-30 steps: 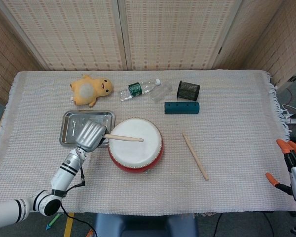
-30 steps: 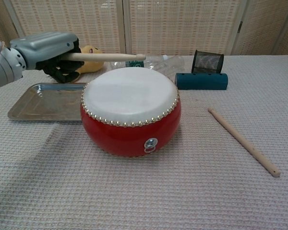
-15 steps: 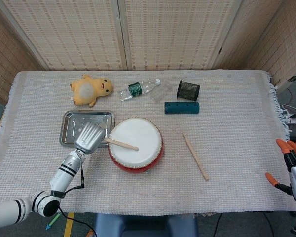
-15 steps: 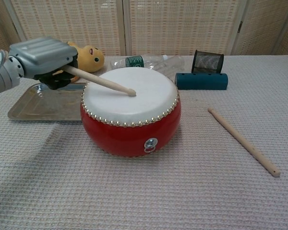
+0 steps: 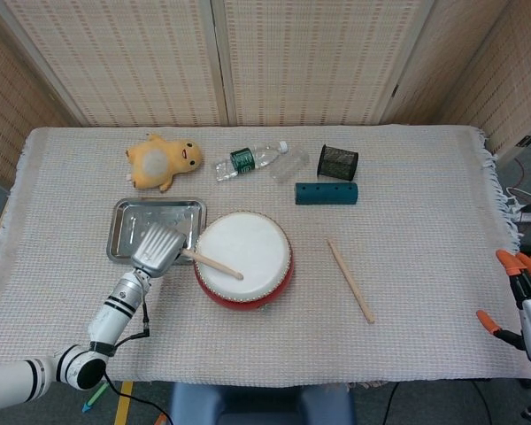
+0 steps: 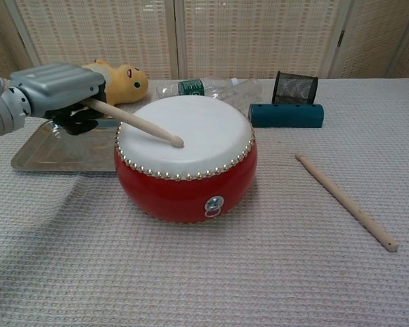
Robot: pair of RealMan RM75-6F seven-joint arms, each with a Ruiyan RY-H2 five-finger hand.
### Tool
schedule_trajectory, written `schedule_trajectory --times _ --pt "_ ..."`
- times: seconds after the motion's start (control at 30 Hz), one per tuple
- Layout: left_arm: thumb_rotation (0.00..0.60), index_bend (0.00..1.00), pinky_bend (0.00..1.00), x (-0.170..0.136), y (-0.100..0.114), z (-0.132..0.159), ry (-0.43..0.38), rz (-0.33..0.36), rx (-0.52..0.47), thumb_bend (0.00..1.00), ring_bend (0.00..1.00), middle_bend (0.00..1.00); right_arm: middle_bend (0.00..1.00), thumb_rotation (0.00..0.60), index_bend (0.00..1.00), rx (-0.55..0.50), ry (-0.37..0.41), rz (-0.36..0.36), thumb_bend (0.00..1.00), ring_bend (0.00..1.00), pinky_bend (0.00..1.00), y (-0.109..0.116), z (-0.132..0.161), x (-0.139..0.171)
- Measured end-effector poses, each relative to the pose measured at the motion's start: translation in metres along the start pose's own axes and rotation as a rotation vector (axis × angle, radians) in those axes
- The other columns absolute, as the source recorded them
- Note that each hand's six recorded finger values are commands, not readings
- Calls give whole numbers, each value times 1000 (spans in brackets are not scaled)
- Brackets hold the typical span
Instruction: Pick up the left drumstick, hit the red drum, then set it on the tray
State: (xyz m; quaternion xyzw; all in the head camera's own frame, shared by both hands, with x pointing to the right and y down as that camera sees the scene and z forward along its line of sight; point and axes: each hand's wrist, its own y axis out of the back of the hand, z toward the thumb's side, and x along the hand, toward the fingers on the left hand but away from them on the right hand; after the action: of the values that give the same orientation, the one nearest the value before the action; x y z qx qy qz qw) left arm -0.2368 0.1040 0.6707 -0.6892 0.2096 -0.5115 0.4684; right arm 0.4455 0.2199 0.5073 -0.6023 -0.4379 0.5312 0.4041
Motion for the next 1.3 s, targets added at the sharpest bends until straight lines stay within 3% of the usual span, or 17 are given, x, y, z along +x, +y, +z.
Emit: schedule_trajectory --times 0.17,0.33,0.43,0.53,0.8,0.9,1.1,1.2,1.3 --pt "600 1000 1000 0 2 -3 26 22 10 864 950 1000 125 600 0 1 -2 1 180 0 108 0 0 0" --pt "600 1000 1000 0 15 -9 72 58 -193 865 950 1000 125 600 0 2 -5 1 180 0 108 0 -1 1" --pt "600 1000 1000 0 17 -12 85 64 -266 865 950 1000 125 600 0 2 -6 2 180 0 108 -1 -1 0" --pt "600 1000 1000 0 12 -12 87 54 -239 865 950 1000 125 600 0 2 -6 5 179 0 108 -2 -1 0" --pt "600 1000 1000 2 -7 -8 80 40 -18 865 950 1000 125 600 0 4 -7 7 180 0 108 -2 0 0" --pt "600 1000 1000 2 -1 -9 93 58 -75 865 950 1000 126 600 0 5 -9 5 180 0 108 -1 -1 0" --pt "600 1000 1000 0 16 -7 94 70 -332 865 950 1000 125 600 0 3 -5 4 180 0 108 -1 0 0" --pt "600 1000 1000 0 16 -10 98 67 -326 865 950 1000 125 600 0 2 -8 6 179 0 108 -2 -1 0" --pt "600 1000 1000 1 10 -12 102 60 -229 865 949 1000 125 600 0 1 -11 10 180 0 108 -3 -2 0"
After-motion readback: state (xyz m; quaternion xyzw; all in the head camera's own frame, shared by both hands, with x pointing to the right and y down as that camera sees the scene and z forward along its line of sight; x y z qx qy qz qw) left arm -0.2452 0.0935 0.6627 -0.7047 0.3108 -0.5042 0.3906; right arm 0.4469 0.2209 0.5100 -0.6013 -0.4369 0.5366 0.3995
